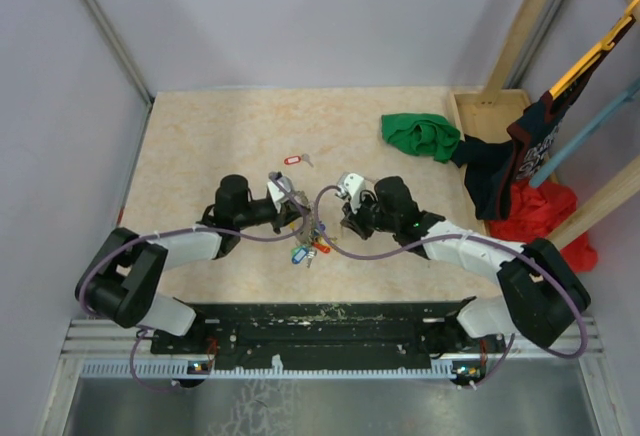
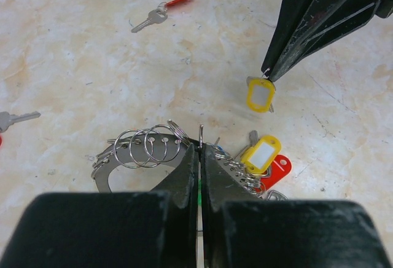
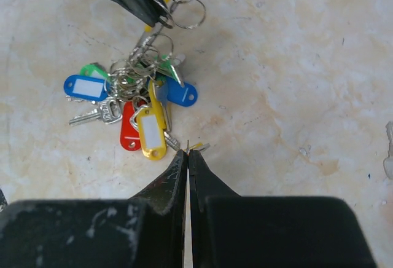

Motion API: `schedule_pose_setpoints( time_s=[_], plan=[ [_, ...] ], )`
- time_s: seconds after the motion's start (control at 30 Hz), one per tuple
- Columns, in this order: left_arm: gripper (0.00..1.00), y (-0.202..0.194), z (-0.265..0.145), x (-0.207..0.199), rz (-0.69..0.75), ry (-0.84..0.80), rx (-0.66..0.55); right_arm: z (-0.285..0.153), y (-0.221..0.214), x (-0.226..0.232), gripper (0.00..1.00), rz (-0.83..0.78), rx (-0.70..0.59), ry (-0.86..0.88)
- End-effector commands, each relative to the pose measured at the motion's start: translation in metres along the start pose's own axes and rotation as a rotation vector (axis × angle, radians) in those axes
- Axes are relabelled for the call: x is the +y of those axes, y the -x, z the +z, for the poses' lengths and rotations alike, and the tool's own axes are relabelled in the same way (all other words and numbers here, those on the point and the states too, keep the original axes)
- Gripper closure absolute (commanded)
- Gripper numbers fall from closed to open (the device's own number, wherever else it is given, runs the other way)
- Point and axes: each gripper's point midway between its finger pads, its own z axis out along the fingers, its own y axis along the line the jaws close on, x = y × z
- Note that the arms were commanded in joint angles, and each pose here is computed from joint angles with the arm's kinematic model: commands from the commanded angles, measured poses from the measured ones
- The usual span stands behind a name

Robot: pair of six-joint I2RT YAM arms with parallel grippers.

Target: Put the keys on the keyring

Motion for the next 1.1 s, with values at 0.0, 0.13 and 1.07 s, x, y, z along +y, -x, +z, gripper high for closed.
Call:
schedule_pose_setpoints(
  time_s=[0.0,0.13,1.07],
  plan=[
    [1.0,0.017,-0.003,-0.008,0.073,-0.055,-0.06,-0.013,0.057,0.012,1.0,-0.223,-0.272,0.086],
    [1.0,0.019,-0.004,-0.013,0.095,-0.079,-0.071,-0.021,0.071,0.02,1.0,-0.301,-0.376,0.125],
    [1.0,0.024,-0.009,-0.042,0.164,-0.243,-0.12,-0.012,0.078,0.032,1.0,-0.458,-0.353,0.27]
  ],
)
